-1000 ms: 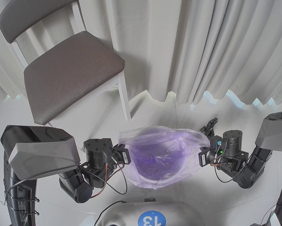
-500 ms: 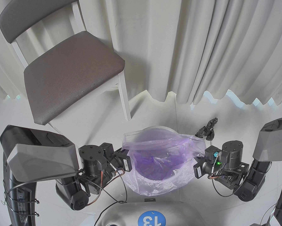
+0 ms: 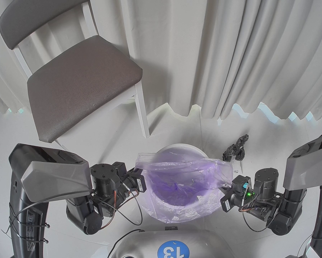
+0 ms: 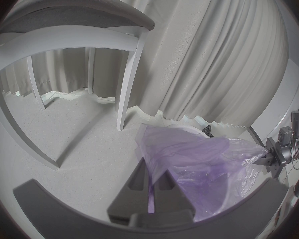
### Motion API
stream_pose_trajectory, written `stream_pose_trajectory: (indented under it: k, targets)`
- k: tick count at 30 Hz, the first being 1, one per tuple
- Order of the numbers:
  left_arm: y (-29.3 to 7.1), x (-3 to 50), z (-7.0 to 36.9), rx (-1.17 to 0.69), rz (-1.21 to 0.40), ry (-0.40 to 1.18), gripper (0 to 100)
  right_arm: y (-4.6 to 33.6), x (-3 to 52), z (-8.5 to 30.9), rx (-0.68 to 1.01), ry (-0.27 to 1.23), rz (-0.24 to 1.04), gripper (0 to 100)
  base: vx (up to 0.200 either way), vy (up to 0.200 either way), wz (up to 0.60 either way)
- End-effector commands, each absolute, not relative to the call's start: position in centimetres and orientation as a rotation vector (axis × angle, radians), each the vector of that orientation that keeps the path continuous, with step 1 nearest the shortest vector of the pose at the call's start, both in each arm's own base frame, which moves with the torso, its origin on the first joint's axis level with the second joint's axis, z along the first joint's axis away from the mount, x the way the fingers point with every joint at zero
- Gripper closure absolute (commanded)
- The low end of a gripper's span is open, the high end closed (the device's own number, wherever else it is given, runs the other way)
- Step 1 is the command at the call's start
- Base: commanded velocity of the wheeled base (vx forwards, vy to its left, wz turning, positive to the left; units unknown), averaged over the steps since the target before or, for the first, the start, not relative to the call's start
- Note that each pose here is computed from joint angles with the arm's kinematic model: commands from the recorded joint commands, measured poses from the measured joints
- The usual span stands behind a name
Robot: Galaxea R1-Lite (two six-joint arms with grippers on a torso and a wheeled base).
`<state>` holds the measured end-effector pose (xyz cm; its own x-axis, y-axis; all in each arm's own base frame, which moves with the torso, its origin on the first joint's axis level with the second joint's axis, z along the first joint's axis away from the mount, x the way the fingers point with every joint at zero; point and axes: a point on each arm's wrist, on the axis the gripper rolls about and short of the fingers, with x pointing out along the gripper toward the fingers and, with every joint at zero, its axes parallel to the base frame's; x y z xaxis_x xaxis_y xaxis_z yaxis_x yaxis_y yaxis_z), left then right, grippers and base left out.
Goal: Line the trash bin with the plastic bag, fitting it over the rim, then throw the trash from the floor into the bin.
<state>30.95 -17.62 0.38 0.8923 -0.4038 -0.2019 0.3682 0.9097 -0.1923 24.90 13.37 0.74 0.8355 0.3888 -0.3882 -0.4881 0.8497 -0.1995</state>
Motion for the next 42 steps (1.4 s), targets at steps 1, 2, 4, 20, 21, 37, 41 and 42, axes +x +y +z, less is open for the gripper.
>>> stream_pose_trajectory:
  k: [1, 2, 4, 20, 21, 37, 41, 42]
  targets:
    - [-17.6, 31.6, 0.2, -0.17, -0.391, 0.22, 100, 12.6, 26.4, 0.1, -0.279, 0.337, 0.421, 100, 0.0, 0.0, 0.0]
    - [-17.7, 31.6, 0.3, -0.178, -0.392, 0.217, 100, 12.4, 26.8, 0.1, -0.273, 0.333, 0.411, 100, 0.0, 0.0, 0.0]
    - [-18.1, 31.7, 0.5, -0.196, -0.392, 0.208, 100, 12.0, 27.5, 0.2, -0.264, 0.316, 0.387, 100, 0.0, 0.0, 0.0]
    - [-19.4, 31.9, 0.6, -0.255, -0.346, 0.182, 100, 9.7, 30.6, 0.0, -0.237, 0.277, 0.281, 100, 0.0, 0.0, 0.0]
    - [-19.3, 31.9, 0.6, -0.254, -0.344, 0.185, 100, 9.9, 30.4, 0.0, -0.239, 0.281, 0.288, 100, 0.0, 0.0, 0.0]
    - [-17.4, 32.5, 1.2, -0.142, -0.321, 0.156, 100, 13.9, 26.7, -0.6, -0.283, 0.335, 0.441, 100, 0.0, 0.0, 0.0]
    - [-18.9, 32.3, 1.7, -0.145, -0.278, 0.12, 100, 13.8, 26.5, -0.6, -0.284, 0.338, 0.444, 100, 0.0, 0.0, 0.0]
    - [-19.1, 32.3, 1.7, -0.146, -0.27, 0.114, 100, 13.8, 26.3, -0.3, -0.284, 0.333, 0.446, 100, 0.0, 0.0, 0.0]
